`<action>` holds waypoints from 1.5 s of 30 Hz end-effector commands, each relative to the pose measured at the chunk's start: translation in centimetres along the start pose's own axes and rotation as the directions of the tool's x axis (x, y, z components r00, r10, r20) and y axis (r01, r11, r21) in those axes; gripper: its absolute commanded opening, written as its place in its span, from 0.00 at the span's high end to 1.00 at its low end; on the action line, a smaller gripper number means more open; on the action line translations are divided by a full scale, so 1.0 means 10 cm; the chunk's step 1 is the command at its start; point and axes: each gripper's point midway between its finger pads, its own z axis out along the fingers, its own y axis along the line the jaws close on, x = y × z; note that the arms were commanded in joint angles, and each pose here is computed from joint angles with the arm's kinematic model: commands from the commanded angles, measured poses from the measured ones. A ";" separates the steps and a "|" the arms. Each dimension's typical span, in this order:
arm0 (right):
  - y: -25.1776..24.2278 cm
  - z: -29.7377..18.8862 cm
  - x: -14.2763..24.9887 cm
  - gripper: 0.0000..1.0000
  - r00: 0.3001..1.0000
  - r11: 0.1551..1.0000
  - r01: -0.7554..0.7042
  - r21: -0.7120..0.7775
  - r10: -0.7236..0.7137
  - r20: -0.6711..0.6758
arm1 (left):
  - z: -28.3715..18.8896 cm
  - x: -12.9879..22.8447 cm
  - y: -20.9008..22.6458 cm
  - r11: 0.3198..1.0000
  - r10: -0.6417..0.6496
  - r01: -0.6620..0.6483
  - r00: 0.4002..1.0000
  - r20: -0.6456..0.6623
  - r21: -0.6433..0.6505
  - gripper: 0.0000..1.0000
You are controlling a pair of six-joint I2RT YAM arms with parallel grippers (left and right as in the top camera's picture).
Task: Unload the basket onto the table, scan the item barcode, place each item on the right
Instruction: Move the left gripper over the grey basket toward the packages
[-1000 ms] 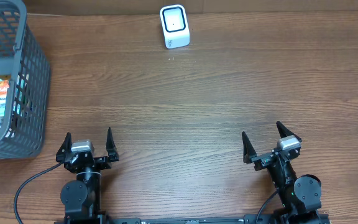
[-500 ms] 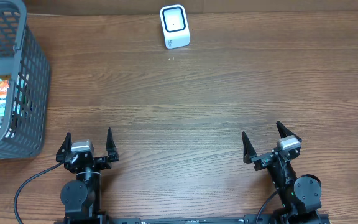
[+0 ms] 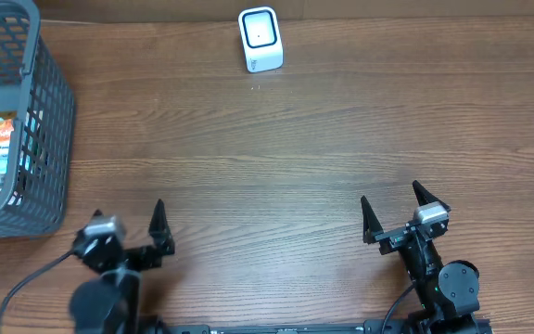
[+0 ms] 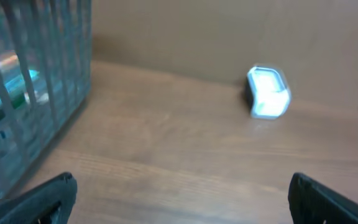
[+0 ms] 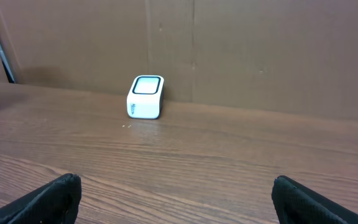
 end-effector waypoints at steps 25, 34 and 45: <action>-0.01 0.00 0.03 0.00 1.000 1.000 0.004 0.004 -0.004 0.000 | -0.20 -2.79 -0.23 0.961 0.185 -0.226 0.954 -0.236 -0.162 0.00; -0.01 0.00 0.03 0.00 1.000 1.000 0.004 0.004 -0.004 0.000 | 0.43 -2.68 0.51 0.832 0.140 -0.322 0.910 -0.391 -0.451 0.00; -0.01 0.00 0.03 0.00 1.000 1.000 0.004 0.004 -0.004 0.000 | 0.79 -2.48 1.42 0.864 -0.077 -0.142 0.911 -0.405 -0.484 0.00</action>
